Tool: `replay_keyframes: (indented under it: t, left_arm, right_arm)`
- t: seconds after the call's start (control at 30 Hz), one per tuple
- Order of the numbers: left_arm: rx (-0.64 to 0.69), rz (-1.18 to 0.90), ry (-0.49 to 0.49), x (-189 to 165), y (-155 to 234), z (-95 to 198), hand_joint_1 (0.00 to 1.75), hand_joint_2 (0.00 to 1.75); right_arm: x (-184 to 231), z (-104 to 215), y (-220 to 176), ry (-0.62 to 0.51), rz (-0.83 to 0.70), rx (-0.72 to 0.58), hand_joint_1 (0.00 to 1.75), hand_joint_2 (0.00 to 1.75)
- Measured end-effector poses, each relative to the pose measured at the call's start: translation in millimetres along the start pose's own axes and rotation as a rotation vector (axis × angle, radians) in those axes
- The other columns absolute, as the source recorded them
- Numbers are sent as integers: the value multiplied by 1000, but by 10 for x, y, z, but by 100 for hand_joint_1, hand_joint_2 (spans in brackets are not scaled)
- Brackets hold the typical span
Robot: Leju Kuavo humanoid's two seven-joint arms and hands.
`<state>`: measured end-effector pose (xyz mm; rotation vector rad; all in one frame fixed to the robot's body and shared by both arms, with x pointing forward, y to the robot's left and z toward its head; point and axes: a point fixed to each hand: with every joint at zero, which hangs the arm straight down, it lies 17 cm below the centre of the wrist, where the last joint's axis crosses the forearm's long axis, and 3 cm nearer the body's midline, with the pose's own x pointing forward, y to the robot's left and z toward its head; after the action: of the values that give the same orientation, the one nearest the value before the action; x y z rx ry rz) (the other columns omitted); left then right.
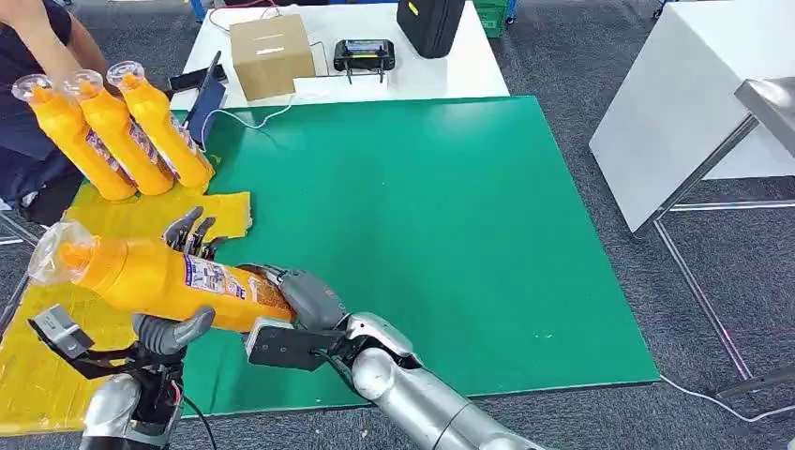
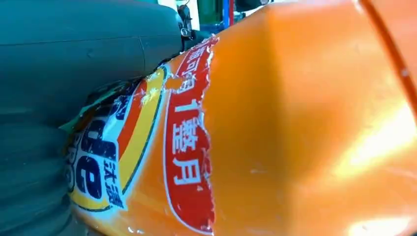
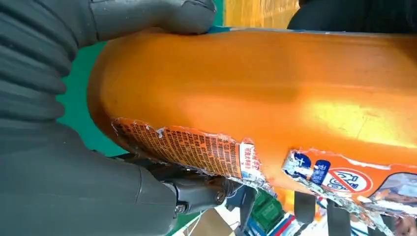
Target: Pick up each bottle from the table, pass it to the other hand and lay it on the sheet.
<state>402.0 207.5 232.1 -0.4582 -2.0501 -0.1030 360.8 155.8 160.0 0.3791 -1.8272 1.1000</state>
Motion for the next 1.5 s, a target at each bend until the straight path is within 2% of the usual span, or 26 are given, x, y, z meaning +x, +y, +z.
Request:
replay_keyframes:
  t: [0.97, 1.0, 1.03, 1.07, 1.17, 1.2, 1.3, 1.5]
  left_arm:
    - [-14, -40, -17, 13, -22, 11, 175, 175]
    - [-15, -45, -18, 12, -23, 12, 175, 175]
    - [-14, -60, -20, 10, -22, 12, 175, 175]
    - [-13, -86, -23, 9, -20, 10, 175, 175]
    - [-14, -196, -26, 0, -26, 5, 175, 175]
    - [-8, -232, -24, -4, -8, 8, 175, 175]
    - [47, -444, -8, -25, 200, 72, 175, 175]
    - [149, -1113, 3, 67, 699, 260, 175, 175]
  right_arm:
    - [-88, 52, -24, 8, 22, -7, 168, 175]
    - [-92, 54, -25, 9, 22, -7, 154, 175]
    - [-98, 55, -37, 10, 26, -12, 66, 175]
    - [-112, 61, -59, 12, 33, -22, 0, 175]
    - [-201, 107, -147, 33, 57, -53, 0, 175]
    - [-240, 141, -182, 41, 64, -68, 0, 0]
    - [-428, 334, -497, 75, 87, -152, 0, 0]
    - [-651, 939, -1139, 96, 53, -307, 0, 0]
